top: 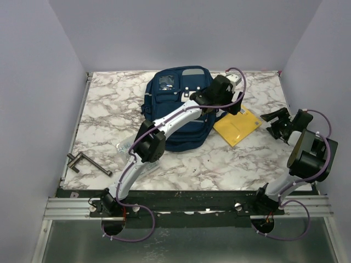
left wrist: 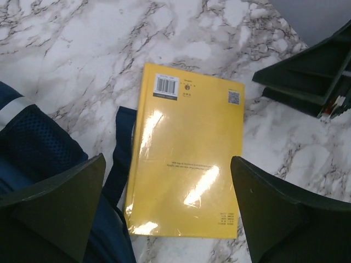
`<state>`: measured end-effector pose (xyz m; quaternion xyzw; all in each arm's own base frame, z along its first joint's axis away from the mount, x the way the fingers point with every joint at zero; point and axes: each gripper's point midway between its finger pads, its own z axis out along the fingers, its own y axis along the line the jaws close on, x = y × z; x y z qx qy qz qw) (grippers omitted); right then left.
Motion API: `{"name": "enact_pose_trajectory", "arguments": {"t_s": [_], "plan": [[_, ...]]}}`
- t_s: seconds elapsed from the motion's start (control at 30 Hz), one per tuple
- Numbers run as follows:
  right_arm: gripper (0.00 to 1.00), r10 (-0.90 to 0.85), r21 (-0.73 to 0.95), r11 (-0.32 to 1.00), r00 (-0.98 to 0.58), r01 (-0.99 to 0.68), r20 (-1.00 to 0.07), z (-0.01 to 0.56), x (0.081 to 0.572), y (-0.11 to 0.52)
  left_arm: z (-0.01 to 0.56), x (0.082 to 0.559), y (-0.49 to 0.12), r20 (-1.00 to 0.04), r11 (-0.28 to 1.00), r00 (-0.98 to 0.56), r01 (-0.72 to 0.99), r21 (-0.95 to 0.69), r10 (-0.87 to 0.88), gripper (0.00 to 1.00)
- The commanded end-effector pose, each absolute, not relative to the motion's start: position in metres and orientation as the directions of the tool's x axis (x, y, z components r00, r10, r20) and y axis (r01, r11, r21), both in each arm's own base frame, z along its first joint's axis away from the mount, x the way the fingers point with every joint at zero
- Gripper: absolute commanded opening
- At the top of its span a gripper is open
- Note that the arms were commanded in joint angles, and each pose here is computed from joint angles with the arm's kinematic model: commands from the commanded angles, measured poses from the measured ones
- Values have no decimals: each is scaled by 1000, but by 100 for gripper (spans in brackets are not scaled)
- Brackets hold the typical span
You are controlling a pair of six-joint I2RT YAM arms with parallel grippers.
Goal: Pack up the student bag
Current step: Move the book to the center of the board.
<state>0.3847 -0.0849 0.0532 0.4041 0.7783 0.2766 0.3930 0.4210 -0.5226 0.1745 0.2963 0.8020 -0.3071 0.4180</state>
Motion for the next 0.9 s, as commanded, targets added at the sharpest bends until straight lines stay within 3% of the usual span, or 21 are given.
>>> {"name": "enact_pose_trajectory", "arguments": {"t_s": [0.0, 0.27, 0.33, 0.57, 0.87], "plan": [[84, 786, 654, 618, -359, 436, -503, 50, 417, -121, 190, 435, -522, -859, 658, -506, 673, -339, 75, 98], [78, 666, 639, 710, -579, 296, -471, 30, 480, -73, 194, 401, -521, -830, 556, -538, 739, -381, 147, 97], [76, 655, 634, 712, -613, 302, -443, 25, 474, -60, 178, 387, -522, -803, 515, -558, 761, -395, 208, 97], [64, 677, 638, 670, -667, 380, -313, 15, 409, -30, 113, 348, -502, -631, 579, -682, 700, -417, 369, 93], [62, 692, 706, 616, -669, 349, -273, 42, 365, 2, 143, 299, -474, -573, 609, -735, 653, -451, 363, 93]]}}
